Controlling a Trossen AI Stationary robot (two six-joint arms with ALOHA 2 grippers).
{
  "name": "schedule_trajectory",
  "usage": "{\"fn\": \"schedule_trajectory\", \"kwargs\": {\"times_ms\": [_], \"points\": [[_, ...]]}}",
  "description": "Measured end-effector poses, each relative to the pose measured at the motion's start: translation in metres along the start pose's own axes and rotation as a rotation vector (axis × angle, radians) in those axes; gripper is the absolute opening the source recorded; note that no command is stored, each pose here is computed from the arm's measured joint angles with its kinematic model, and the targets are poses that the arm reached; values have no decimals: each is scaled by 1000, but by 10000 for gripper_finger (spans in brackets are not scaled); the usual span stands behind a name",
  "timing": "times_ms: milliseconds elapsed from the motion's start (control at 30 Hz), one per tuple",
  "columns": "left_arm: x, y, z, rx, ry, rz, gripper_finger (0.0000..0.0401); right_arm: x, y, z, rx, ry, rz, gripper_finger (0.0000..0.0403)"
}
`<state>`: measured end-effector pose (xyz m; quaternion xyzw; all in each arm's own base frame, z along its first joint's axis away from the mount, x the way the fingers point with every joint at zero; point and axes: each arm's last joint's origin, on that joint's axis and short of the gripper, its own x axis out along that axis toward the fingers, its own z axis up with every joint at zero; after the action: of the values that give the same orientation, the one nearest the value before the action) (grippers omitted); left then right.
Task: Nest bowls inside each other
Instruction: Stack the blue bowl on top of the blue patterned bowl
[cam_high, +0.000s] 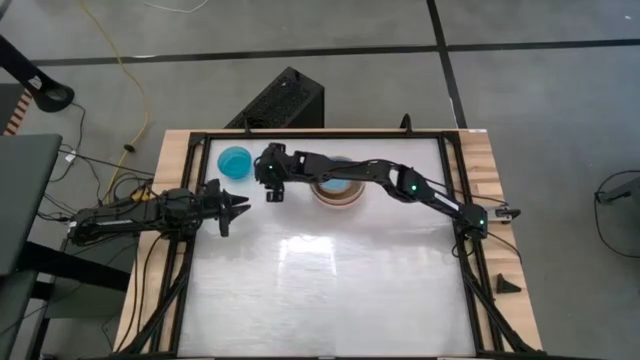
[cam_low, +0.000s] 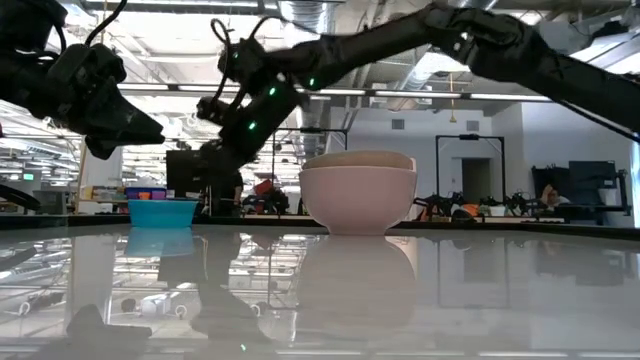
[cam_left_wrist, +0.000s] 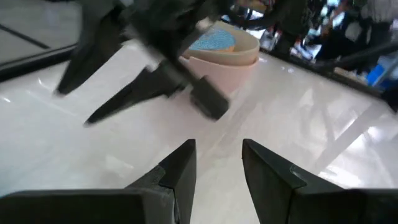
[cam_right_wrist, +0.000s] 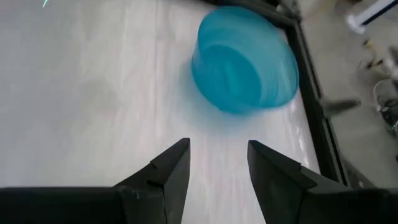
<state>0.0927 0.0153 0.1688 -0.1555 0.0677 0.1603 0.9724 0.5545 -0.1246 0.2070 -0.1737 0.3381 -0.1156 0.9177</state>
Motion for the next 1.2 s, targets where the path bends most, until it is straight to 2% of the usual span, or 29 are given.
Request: {"fn": "schedule_trajectory", "kwargs": {"times_ms": [133, 300, 400, 467, 600, 700, 767, 1000, 1100, 1200], "points": [[0, 0, 1, -63, -22, 15, 119, -25, -5, 7, -15, 76, 33, 191], [0, 0, 10, -160, -133, 58, 119, -62, -17, 19, -3, 122, 51, 191], [0, -2, 18, -93, -182, 54, 119, -86, -26, 25, -9, 152, 60, 191], [1, -2, 25, -23, -147, 97, 119, -102, -33, 27, -8, 172, 64, 190], [8, -1, 49, 103, 42, 285, 119, -134, -49, 26, 18, 239, 71, 181], [23, 3, 62, 188, 309, 425, 119, -154, -60, 22, 54, 301, 76, 175], [38, 9, 67, 203, 461, 494, 119, -167, -66, 20, 81, 337, 79, 171], [96, 47, 79, 150, 806, 620, 119, -207, -76, 14, 161, 434, 91, 162], [114, 68, 84, 130, 879, 648, 119, -219, -74, 14, 177, 463, 99, 159], [124, 83, 84, 99, 924, 630, 119, -228, -71, 14, 187, 485, 108, 157]]}}
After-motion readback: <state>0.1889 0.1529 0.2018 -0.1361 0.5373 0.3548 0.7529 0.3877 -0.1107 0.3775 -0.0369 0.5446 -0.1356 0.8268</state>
